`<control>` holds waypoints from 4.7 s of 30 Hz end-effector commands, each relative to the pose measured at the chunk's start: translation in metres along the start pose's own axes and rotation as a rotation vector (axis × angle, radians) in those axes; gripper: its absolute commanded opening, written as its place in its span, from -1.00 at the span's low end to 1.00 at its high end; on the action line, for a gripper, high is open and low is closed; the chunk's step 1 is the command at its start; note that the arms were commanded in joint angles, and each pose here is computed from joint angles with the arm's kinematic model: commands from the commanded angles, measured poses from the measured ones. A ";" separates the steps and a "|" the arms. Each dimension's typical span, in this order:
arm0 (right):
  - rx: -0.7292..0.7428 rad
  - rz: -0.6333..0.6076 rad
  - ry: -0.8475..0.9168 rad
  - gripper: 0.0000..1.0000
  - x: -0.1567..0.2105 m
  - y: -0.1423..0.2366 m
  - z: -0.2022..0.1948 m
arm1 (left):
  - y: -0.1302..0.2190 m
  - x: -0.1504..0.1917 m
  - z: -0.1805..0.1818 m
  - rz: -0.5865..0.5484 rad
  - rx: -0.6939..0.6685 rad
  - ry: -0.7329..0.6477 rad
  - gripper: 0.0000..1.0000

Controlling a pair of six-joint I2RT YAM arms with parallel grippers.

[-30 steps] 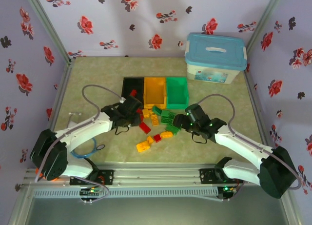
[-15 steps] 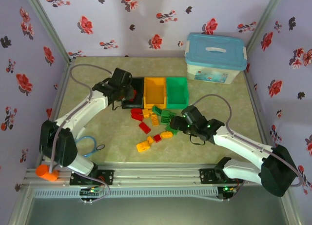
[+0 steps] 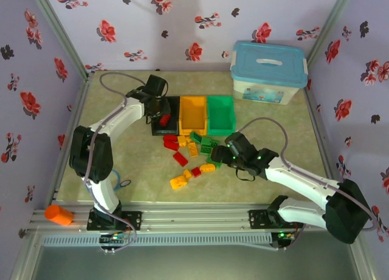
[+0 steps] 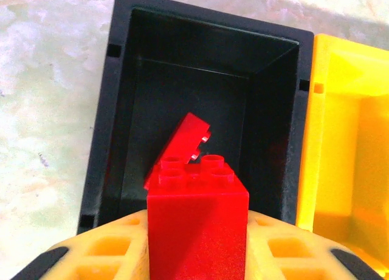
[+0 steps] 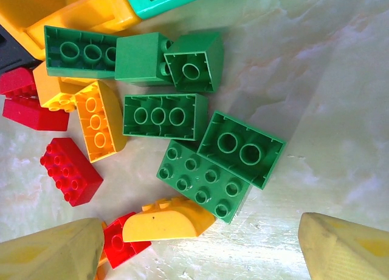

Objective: Sort the legos into containers by color
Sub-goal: Place the lego in the container, then pick up the lego from the bottom-center of the table, then place the lego in the container.

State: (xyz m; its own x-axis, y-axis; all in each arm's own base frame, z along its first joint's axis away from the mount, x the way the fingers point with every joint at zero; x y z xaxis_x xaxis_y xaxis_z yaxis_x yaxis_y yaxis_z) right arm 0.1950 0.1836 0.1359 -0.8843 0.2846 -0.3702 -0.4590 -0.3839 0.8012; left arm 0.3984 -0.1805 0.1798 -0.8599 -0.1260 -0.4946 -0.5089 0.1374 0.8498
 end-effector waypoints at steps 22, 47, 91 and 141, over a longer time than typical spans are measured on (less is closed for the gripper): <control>0.073 0.054 0.144 0.60 0.001 -0.011 0.039 | 0.086 0.048 0.030 -0.099 0.097 0.020 0.36; 0.109 0.409 0.695 0.65 0.123 -0.045 0.132 | 0.102 0.156 0.089 -0.046 0.044 0.079 0.34; 0.245 0.220 0.656 0.02 0.022 -0.049 0.173 | 0.106 0.168 0.103 -0.075 0.016 0.105 0.31; 0.218 0.101 0.354 0.55 -0.085 -0.031 0.111 | 0.081 0.179 0.039 0.004 0.201 0.044 0.35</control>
State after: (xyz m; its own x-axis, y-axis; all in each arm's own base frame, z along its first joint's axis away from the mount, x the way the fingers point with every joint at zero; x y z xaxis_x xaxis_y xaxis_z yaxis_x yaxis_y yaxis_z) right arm 0.2966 0.2671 0.2061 -0.9125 -0.1263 -0.3891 -0.3694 -0.1544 0.9164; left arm 0.1931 -0.1415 0.1421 -0.8739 -0.1613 -0.4586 -0.4862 0.2960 0.8222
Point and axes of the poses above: each hand's point on the last joint's axis, 136 mm out from that joint toward the fingers, its own y axis back along the fingers, its own z axis along the line the jaws close on, x = y × z, the point moved 5 cm from there along y, back along the fingers, and after that the axes turned 2 degrees about -y, right-handed, at the moved point
